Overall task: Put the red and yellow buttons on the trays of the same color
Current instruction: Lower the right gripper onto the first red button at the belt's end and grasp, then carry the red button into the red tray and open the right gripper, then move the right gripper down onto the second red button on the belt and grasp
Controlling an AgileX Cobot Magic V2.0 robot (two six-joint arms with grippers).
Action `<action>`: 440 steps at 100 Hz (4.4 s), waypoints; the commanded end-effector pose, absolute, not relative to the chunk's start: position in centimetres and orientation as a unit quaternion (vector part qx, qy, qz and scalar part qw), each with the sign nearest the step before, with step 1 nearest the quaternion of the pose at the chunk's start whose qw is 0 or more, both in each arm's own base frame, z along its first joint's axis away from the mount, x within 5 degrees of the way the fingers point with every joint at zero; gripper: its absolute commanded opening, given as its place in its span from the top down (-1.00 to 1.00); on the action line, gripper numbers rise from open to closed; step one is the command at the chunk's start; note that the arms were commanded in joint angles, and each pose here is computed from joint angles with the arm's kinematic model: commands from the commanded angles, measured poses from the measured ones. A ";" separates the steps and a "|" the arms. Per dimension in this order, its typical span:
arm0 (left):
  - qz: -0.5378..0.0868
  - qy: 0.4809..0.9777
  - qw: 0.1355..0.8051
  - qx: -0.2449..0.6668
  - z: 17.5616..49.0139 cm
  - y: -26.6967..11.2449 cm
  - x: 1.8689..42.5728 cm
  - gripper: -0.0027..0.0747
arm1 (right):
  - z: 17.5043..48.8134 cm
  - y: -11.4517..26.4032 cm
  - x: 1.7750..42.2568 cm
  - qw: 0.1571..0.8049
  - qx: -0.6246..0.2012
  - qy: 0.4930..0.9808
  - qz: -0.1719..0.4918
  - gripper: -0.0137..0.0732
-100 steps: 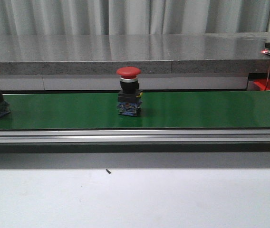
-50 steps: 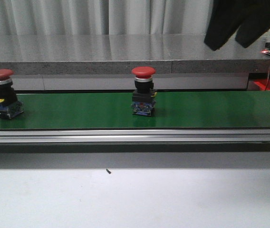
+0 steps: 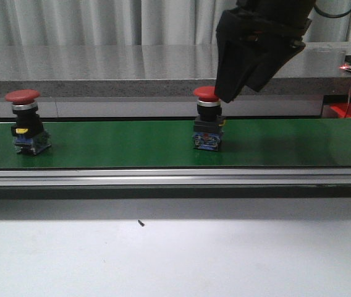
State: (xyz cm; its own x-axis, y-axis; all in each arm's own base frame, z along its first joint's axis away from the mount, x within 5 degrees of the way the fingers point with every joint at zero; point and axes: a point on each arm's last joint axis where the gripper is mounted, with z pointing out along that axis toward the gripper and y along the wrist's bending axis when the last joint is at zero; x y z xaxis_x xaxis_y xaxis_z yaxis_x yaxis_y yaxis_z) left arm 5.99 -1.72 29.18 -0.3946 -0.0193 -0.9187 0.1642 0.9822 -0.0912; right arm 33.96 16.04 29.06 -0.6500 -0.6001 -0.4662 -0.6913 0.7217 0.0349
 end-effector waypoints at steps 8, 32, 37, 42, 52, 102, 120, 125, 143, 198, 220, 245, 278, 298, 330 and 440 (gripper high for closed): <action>-0.089 0.808 0.582 0.037 30.5 -1.7 6.2 0.98 | 31.2 16.6 34.7 0.269 -0.352 0.889 0.118 -0.55; -0.089 0.808 0.582 0.037 30.5 -1.7 6.2 0.98 | 30.2 16.8 35.5 0.274 -0.347 0.889 0.116 -0.54; -0.089 0.808 0.582 0.037 30.5 -1.7 6.2 0.98 | 30.2 16.8 35.6 0.273 -0.347 0.889 0.116 -0.44; -0.089 0.808 0.582 0.037 30.5 -1.7 6.2 0.98 | 30.1 16.8 35.6 0.273 -0.347 0.890 0.116 -0.28; -0.089 0.808 0.582 0.037 30.5 -1.7 6.2 0.98 | 30.1 16.9 35.6 0.275 -0.347 0.889 0.116 0.12; -0.088 0.807 0.583 0.037 30.5 -1.7 6.2 0.98 | 34.6 9.7 35.9 0.345 -0.267 0.896 0.083 0.41; -0.088 0.807 0.583 0.037 30.5 -1.7 6.2 0.98 | 35.3 3.6 36.7 0.360 -0.190 0.912 0.053 0.41; -0.088 0.807 0.583 0.037 30.5 -1.7 6.2 0.98 | 35.3 2.0 36.8 0.363 -0.170 0.915 0.045 0.41; -0.088 0.807 0.583 0.037 30.5 -1.7 6.2 0.98 | 35.7 -3.7 37.1 0.392 -0.084 0.916 0.013 0.41; -0.088 0.807 0.583 0.037 30.5 -1.7 6.2 0.98 | 33.8 -13.4 37.7 0.428 0.098 0.898 -0.026 0.41; -0.088 0.807 0.583 0.037 30.5 -1.7 6.2 0.98 | 30.5 -15.3 38.9 0.401 0.124 0.907 -0.023 0.41; -0.088 0.807 0.583 0.037 30.5 -1.7 6.2 0.98 | 26.6 -16.1 40.5 0.373 0.137 0.918 -0.016 0.41; -0.088 0.807 0.583 0.037 30.5 -1.7 6.2 0.98 | 24.6 -16.4 41.2 0.360 0.145 0.922 -0.010 0.41; -0.088 0.807 0.583 0.037 30.5 -1.7 6.2 0.98 | 23.6 -16.4 41.4 0.345 0.146 0.927 -0.005 0.18; -0.088 0.807 0.583 0.037 30.5 -1.7 6.2 0.98 | 23.5 -16.5 41.5 0.346 0.146 0.927 -0.006 -0.25; -0.088 0.807 0.583 0.037 30.5 -1.7 6.2 0.98 | 34.8 -9.5 37.3 0.435 0.057 0.898 0.002 -0.27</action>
State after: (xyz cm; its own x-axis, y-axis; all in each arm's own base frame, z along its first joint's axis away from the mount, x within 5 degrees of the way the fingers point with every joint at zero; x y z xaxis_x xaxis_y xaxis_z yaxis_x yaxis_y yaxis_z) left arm 5.99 -1.72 29.18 -0.3940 -0.0158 -0.9190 0.1656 0.9823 -0.0879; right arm 38.64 -11.08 30.91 -0.6971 0.1515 -0.7008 0.1408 0.9873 0.0734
